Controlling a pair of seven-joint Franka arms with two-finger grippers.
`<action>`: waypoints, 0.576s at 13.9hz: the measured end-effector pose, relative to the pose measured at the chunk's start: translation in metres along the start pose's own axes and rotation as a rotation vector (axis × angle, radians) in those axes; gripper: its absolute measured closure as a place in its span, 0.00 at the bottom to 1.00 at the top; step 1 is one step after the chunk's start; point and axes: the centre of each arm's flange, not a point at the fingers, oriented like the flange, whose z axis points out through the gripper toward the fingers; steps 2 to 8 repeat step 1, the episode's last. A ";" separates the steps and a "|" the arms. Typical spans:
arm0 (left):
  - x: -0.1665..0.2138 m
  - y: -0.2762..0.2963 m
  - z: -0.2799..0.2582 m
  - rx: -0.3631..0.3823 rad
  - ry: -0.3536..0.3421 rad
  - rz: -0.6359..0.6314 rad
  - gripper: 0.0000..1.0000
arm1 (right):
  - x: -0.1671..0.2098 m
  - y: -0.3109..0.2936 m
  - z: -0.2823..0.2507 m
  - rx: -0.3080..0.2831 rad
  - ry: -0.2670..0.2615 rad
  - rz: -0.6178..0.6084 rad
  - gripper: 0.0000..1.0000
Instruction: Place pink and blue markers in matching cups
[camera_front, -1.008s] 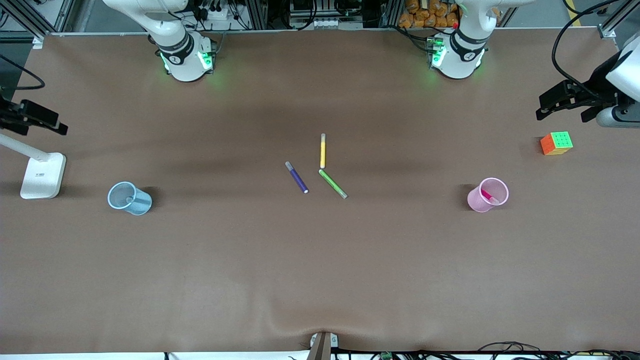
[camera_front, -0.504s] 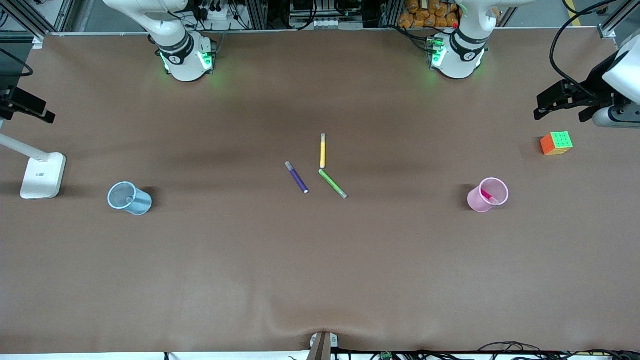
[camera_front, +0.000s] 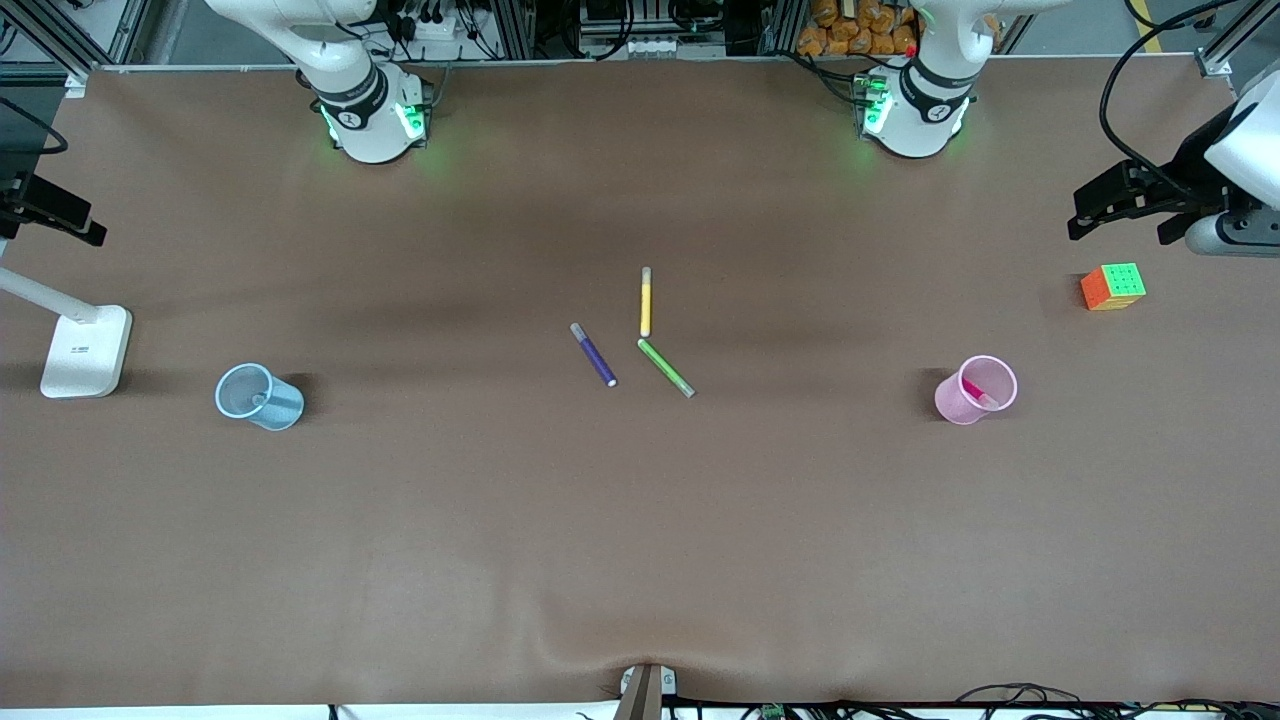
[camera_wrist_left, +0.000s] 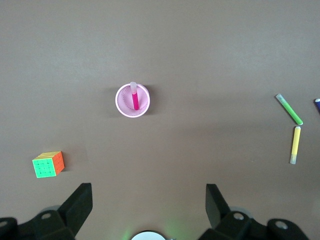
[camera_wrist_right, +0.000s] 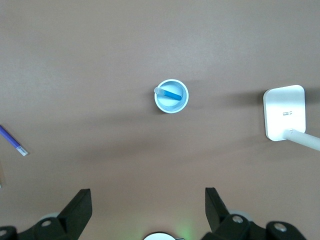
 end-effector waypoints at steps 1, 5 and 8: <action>0.000 0.000 0.000 0.000 0.000 0.000 0.00 | 0.000 0.000 0.000 -0.002 -0.001 -0.002 0.00; 0.000 0.000 0.000 0.000 0.000 0.000 0.00 | 0.000 0.000 0.000 -0.002 -0.001 -0.002 0.00; 0.000 0.000 0.000 0.000 0.000 0.000 0.00 | 0.000 0.000 0.000 -0.002 -0.001 -0.002 0.00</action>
